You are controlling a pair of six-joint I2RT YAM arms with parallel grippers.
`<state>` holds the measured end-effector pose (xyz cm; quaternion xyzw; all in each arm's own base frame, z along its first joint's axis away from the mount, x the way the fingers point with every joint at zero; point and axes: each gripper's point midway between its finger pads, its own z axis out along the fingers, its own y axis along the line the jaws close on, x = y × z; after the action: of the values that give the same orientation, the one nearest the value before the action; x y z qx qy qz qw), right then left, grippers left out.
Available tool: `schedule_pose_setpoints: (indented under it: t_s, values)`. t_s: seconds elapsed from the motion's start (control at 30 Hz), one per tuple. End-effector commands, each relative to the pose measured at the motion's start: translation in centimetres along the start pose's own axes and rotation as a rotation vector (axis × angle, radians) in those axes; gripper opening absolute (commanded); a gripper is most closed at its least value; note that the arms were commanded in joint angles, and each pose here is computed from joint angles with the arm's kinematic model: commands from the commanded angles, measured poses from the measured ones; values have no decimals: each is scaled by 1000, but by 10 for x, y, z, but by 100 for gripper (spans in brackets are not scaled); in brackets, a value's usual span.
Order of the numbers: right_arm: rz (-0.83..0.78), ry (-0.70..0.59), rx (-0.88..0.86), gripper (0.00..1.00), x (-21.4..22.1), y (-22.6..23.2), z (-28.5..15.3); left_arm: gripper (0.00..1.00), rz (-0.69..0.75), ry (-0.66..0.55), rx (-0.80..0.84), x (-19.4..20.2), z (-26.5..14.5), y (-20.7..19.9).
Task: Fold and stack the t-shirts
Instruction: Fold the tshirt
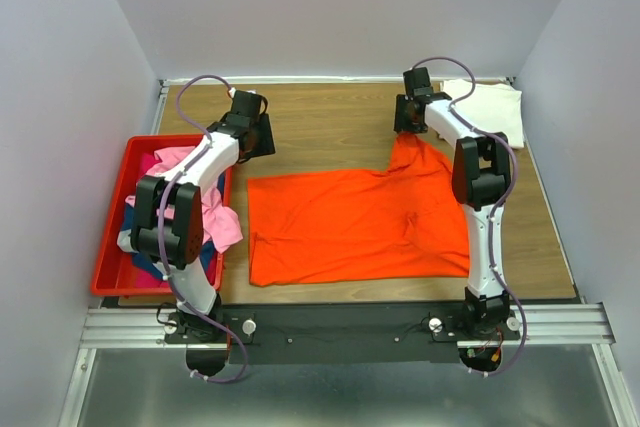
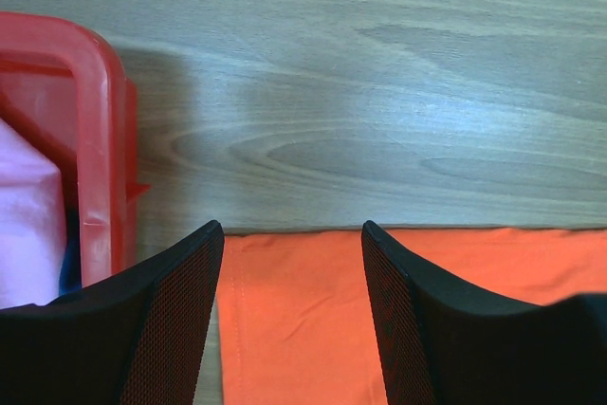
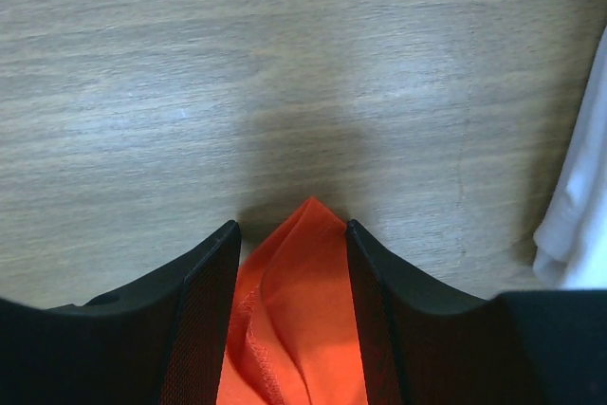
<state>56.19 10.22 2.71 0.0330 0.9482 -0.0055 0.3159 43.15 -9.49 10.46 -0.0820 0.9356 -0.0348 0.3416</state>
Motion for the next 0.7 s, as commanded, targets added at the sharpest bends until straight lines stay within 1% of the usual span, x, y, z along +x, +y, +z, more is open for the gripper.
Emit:
schedule_pose_setpoints:
  t_s: [0.0,0.2,0.43,0.5,0.57,0.6,0.63,0.67]
  values:
    - [-35,46,47,56,14,-10,14,68,10,7,21,-6,2,-1]
    - [-38,51,-10,55,13,2,23,68,8,-1,30,-11,4,-2]
    - [-57,71,18,55,23,-5,29,68,13,4,29,-13,7,-1]
    - [-61,81,17,52,27,-5,33,68,15,14,23,-10,9,1]
    - [-61,88,20,44,30,-6,35,68,13,21,18,-9,12,4]
    - [-61,91,29,28,31,-8,36,68,14,27,15,-8,12,5]
    - [-57,94,36,21,33,-9,36,68,14,29,14,-7,13,5]
    - [-57,95,45,16,34,-11,36,68,16,32,13,-6,13,5]
